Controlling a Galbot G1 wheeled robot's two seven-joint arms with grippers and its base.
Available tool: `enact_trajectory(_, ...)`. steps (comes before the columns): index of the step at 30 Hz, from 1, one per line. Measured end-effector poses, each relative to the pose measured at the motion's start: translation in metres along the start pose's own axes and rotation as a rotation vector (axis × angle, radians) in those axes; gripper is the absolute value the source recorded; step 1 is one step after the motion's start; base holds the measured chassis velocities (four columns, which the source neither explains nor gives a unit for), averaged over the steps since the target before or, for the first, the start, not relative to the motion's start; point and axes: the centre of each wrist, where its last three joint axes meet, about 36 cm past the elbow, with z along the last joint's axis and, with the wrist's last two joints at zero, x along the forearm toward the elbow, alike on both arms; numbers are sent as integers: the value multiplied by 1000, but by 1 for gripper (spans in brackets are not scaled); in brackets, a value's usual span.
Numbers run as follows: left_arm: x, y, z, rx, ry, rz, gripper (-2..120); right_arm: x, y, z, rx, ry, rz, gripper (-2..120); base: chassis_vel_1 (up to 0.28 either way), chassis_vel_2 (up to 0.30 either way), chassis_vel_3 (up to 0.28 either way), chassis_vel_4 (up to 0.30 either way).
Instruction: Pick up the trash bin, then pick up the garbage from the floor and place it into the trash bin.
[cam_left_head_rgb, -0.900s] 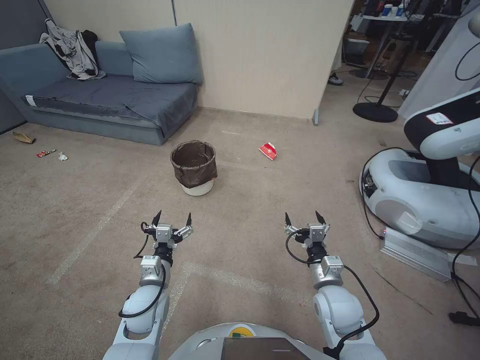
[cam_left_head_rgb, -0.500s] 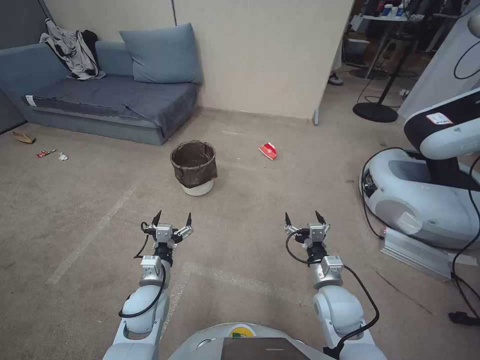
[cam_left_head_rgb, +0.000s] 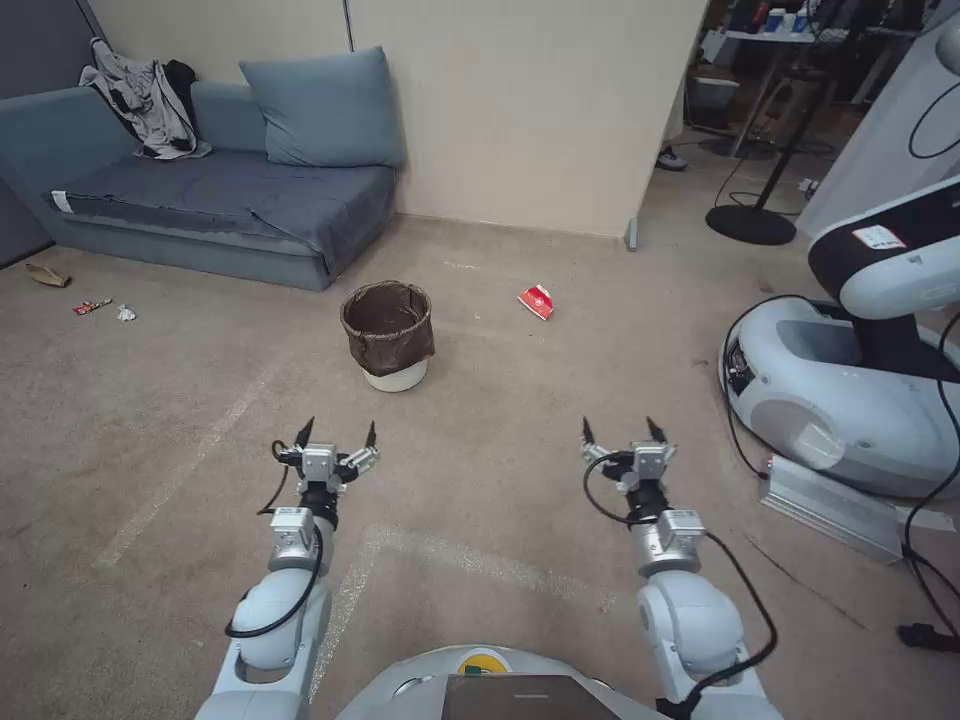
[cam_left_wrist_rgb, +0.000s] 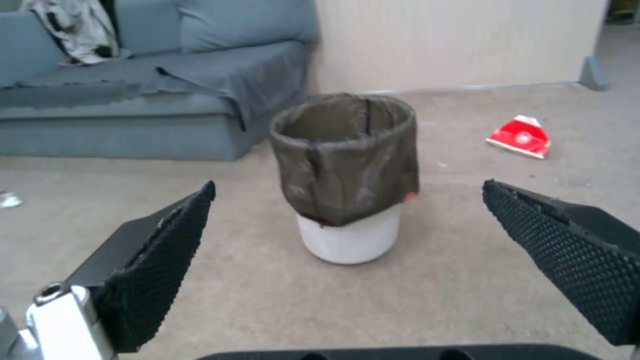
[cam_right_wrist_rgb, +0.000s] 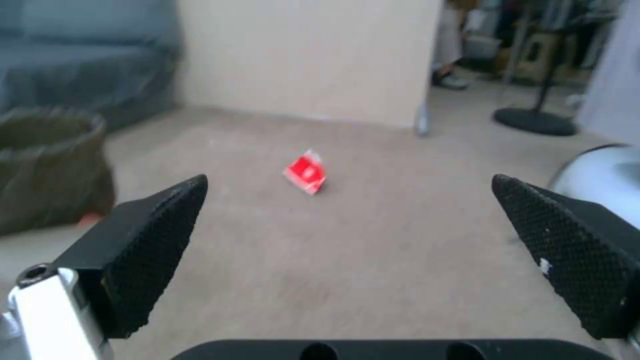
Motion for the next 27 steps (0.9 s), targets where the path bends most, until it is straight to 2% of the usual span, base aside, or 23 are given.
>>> enact_trajectory(1,0,0,0,0,0,0,100,0,0,0,0,0,0,100,0,0,0,0)
enact_trajectory(2,6,4,-19,-3,3,-16,100,7,-6,-20,-6,-23,40,100,0,0,0,0)
enact_trajectory(4,16,9,-42,-7,9,-35,100,17,-13,-42,-10,-47,86,100,0,0,0,0)
enact_trajectory(5,16,9,-42,-7,9,-35,100,17,-13,-42,-10,-47,86,100,0,0,0,0)
enact_trajectory(9,35,15,-81,-7,24,-57,100,21,-16,-49,-11,-52,102,100,0,0,0,0)
enact_trajectory(20,36,17,-83,-7,55,-49,100,21,-15,-48,-23,-42,98,100,0,0,0,0)
enact_trajectory(27,34,18,-76,-9,72,-54,100,20,-13,-43,-32,-18,81,100,0,0,0,0)
